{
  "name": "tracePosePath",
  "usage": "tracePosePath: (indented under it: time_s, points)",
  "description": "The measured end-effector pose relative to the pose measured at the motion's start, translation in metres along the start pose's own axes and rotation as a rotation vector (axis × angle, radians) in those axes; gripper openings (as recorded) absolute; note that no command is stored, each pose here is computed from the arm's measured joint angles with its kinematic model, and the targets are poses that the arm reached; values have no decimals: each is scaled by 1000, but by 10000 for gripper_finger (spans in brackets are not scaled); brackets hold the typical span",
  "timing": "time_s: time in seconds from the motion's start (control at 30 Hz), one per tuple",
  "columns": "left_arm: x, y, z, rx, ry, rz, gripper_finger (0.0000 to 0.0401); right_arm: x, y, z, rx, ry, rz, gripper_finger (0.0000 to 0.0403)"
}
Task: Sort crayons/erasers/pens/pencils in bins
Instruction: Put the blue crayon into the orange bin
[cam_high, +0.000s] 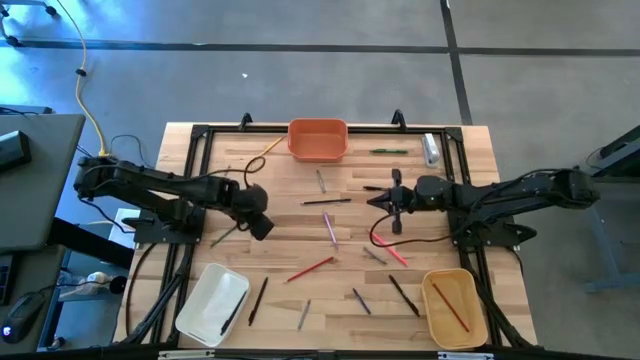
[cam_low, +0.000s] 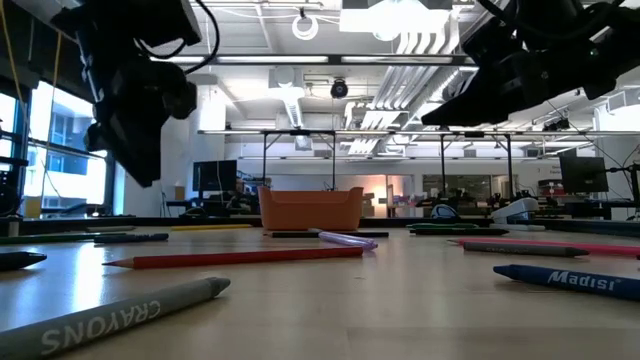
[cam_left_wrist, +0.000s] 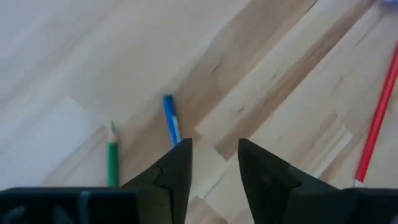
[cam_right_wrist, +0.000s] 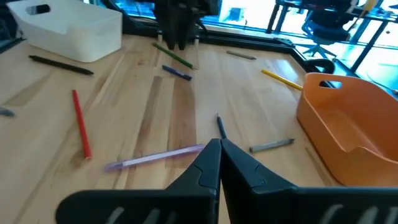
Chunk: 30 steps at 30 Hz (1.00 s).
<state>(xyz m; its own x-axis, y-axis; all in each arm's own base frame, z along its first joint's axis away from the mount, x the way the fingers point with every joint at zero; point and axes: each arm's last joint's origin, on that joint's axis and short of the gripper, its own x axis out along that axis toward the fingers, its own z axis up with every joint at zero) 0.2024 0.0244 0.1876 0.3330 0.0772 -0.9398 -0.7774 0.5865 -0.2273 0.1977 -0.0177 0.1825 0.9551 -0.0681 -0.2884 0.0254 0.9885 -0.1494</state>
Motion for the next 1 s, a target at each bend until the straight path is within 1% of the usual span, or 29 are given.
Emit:
tracePosePath:
  time_s: [0.07, 0.13, 0.3, 0.6, 0.73, 1.0]
  points:
    - [7, 1, -1, -16, 14, 43, 127, 0, 0, 0, 0, -4, 13, 0]
    - [13, 0, 0, -16, 21, 63, 128, 0, 1, 1, -1, -13, 19, 0]
    - [36, 0, 1, -27, 89, 129, 129, 0, 1, 1, -3, -13, 21, 0]
    - [55, 1, 7, -33, 113, 149, 123, 0, 1, 1, -3, -13, 21, 0]
    - [61, 2, 8, 24, 126, 163, 96, 0, 1, 1, -3, -13, 21, 0]
    - [66, 1, 8, 126, 129, 177, 24, 0, 1, 1, 0, -11, 21, 0]
